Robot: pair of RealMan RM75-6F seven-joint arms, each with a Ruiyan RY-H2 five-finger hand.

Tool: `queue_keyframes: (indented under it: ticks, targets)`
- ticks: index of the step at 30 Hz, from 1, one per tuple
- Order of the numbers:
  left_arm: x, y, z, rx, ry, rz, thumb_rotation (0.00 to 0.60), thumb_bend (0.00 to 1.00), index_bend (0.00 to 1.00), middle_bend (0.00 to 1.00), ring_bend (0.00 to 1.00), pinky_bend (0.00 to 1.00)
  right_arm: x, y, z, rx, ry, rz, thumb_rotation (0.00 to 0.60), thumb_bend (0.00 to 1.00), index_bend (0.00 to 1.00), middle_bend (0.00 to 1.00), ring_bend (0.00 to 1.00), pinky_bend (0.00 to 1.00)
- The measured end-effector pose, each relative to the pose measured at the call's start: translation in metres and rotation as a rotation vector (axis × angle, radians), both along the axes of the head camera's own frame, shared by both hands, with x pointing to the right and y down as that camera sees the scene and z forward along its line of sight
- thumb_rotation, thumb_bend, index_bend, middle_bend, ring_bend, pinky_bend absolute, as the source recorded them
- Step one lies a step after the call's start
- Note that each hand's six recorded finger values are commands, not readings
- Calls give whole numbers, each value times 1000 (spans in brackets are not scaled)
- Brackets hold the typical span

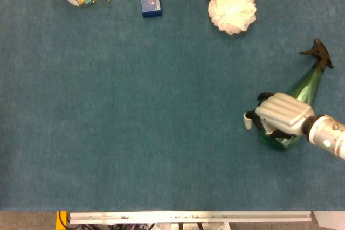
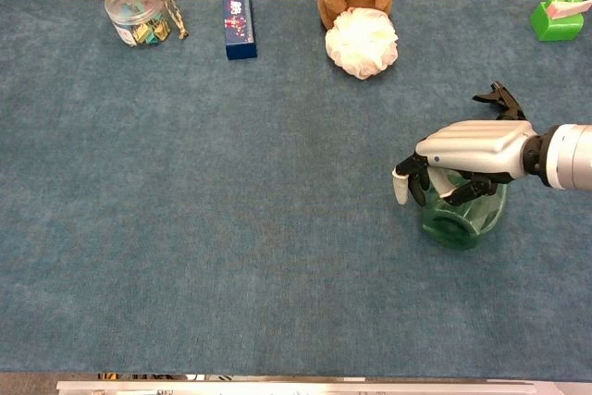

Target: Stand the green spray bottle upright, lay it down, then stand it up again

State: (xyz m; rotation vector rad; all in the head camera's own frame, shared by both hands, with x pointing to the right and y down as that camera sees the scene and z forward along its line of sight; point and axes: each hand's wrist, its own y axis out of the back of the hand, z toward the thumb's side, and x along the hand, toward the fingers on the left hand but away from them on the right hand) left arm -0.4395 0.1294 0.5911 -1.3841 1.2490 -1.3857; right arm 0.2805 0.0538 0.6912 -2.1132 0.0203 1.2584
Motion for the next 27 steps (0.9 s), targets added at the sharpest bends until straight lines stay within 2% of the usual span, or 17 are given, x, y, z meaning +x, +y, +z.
queue_keyframes:
  ticks: [14,22,27]
  targets:
    - [0,0,1,-2,-4,0,600,128,336,348,391,698,19,16,-8,-13,56,-40,600,1000,434,547,422,149]
    - [0,-1,1,-3,-5,-4,600,128,337,348,391,698,31,21,-7,-22,99,-45,600,1000,474,612,486,148]
    - [0,-1,2,-6,-8,-4,600,128,336,348,391,698,36,22,-8,-20,112,-41,600,1000,525,683,560,174]
